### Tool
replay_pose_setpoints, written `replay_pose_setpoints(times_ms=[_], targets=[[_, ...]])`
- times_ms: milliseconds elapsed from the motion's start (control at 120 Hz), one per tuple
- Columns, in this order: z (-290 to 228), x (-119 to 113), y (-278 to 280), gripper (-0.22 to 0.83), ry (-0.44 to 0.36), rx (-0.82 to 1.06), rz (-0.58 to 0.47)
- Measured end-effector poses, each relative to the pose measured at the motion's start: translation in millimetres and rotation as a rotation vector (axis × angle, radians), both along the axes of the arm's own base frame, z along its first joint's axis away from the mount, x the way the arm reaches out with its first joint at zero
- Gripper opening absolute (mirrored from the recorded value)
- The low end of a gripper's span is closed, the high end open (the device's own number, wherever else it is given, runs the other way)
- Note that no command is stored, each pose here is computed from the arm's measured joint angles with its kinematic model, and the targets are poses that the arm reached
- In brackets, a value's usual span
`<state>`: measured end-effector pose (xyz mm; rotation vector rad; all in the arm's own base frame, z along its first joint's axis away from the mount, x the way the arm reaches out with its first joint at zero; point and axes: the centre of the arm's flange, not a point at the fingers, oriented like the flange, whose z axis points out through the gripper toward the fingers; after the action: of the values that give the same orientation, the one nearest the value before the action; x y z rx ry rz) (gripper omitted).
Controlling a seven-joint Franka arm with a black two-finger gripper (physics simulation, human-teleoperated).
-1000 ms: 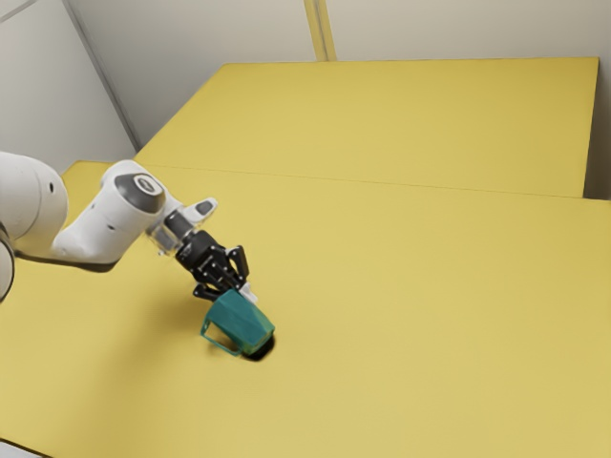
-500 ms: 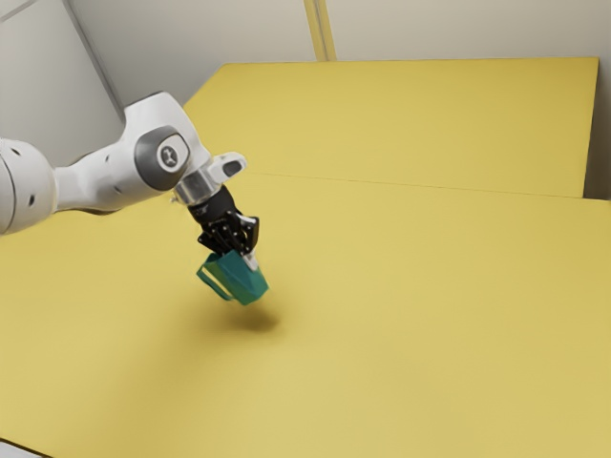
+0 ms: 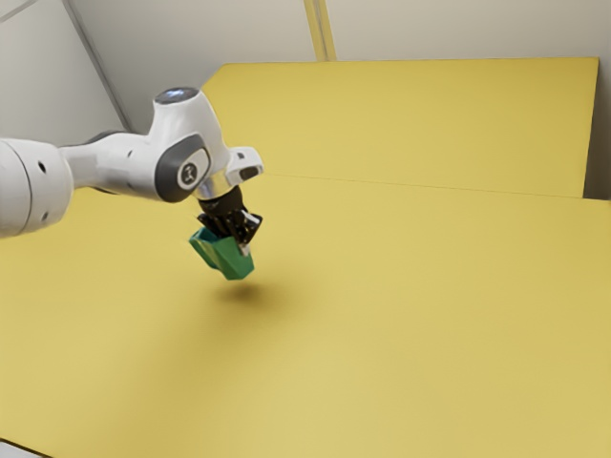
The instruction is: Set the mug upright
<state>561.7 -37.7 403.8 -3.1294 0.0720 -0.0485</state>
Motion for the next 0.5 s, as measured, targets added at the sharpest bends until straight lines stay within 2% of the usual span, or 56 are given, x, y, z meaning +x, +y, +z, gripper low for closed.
replay_pose_setpoints(times_ms=[183,500], targets=[[-3.9,-20.2,-2.7,-0.17,-0.001,0.042,0.016],[-18.0,-44.3,-1.5,-0.17,0.017,0.058,0.118]])
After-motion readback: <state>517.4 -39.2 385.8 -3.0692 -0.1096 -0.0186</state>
